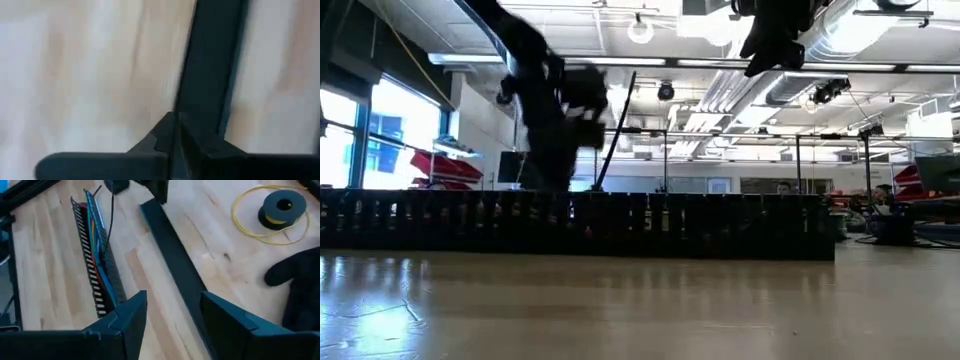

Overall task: Ziptie cables
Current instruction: Close the black cable duct

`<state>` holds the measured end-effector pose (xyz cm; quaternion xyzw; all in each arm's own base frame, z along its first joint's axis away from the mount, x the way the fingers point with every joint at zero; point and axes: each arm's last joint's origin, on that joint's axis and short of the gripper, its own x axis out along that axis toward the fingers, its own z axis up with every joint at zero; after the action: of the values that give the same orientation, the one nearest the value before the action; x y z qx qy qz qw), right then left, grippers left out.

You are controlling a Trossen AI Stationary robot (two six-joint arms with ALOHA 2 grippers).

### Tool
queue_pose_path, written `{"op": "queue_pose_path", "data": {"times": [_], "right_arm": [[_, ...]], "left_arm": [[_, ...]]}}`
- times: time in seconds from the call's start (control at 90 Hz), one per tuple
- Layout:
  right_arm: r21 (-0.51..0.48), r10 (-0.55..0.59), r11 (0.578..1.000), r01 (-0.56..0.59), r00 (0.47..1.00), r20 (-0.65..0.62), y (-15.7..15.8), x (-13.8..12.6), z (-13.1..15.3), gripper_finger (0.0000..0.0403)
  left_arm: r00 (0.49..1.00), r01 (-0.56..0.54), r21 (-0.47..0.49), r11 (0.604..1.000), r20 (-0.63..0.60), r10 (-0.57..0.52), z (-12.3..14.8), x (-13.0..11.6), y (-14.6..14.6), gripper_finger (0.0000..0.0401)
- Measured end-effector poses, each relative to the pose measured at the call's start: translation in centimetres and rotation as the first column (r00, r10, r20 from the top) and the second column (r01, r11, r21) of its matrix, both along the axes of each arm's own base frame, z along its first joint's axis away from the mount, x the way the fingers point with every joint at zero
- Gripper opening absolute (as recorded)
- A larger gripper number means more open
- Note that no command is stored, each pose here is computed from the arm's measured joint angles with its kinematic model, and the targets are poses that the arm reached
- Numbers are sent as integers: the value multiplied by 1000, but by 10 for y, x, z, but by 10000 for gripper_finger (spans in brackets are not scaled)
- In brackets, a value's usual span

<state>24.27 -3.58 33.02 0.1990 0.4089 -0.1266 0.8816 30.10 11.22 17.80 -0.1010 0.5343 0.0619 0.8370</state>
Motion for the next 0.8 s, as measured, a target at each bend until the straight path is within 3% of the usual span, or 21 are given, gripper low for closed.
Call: {"op": "queue_pose_path", "data": {"times": [0.1, 0.278, 0.411, 0.522, 0.678, 0.8], "right_arm": [[-16, -10, 1000, 10, 1000, -1, -1, 0, 0, 171], [-14, -12, 1000, 12, 1000, -1, -1, 0, 0, 171], [-1, -7, 1000, 7, 1000, 0, 0, 0, 0, 171], [2, -4, 1000, 4, 1000, -1, 0, 0, 0, 171], [-6, 0, 1000, 0, 1000, 4, 0, 1, 0, 171], [-81, -35, 996, 34, 999, -7, -2, 0, 0, 171]], "left_arm": [[1000, -9, -8, 1000, -23, 9, -7, -1, 5, 41], [999, 30, -167, 986, -34, -36, -31, 2, 9, 92], [993, 48, -138, 989, -104, -63, -48, 6, 5, 107], [985, 80, -129, 988, -142, -98, -57, 8, 2, 87], [980, 107, -73, 992, -160, -118, -53, 11, -3, 14], [975, 110, -17, 994, -192, -111, -37, 15, -5, 4]]}}
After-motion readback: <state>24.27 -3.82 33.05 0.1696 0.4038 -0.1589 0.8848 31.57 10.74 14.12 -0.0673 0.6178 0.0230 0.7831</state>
